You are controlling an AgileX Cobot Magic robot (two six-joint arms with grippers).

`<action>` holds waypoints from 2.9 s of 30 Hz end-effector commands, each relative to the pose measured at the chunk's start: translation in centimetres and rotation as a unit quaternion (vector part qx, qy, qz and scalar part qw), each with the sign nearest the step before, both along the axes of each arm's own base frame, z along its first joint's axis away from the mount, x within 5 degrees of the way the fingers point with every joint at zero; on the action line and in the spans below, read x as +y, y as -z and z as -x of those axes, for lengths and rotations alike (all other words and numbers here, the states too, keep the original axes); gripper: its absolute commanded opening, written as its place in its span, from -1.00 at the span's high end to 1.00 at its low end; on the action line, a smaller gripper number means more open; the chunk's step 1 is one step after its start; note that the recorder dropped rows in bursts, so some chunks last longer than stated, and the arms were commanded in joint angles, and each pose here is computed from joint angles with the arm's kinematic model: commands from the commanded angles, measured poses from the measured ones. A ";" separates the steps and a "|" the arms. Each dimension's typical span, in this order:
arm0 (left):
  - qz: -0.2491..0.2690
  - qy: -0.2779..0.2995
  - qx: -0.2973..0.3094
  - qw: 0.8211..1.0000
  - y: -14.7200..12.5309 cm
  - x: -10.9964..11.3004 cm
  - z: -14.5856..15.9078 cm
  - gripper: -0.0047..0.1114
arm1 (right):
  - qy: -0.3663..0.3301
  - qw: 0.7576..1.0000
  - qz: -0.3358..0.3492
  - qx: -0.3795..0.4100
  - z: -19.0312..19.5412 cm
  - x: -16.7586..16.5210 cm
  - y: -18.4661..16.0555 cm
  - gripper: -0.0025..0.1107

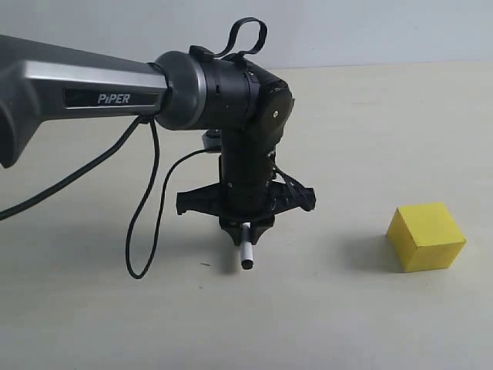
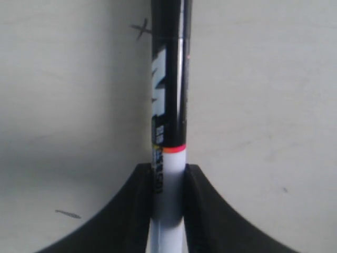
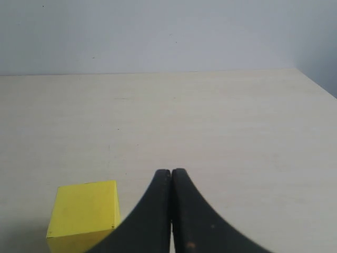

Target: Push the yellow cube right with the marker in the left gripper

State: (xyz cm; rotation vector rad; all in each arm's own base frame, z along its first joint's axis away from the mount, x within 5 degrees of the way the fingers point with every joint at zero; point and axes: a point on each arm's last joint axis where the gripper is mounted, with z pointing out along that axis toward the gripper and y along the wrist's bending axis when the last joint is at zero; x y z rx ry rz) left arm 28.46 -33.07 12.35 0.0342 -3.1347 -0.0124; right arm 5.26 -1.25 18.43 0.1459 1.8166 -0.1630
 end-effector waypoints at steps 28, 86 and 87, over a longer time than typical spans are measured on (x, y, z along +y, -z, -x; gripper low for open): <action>-0.008 0.000 0.030 1.000 0.7 1.4 -1.0 0.92 | 0.003 1.000 0.006 -0.003 0.0 0.0 0.1 0.96; 0.254 0.234 -0.434 0.832 -10.6 10.3 6.6 0.92 | 0.003 1.000 0.006 -0.003 0.0 0.0 0.1 0.96; 0.257 0.231 -0.443 0.827 -10.5 11.0 7.1 0.92 | 0.003 1.000 0.006 -0.003 0.0 0.0 0.1 0.96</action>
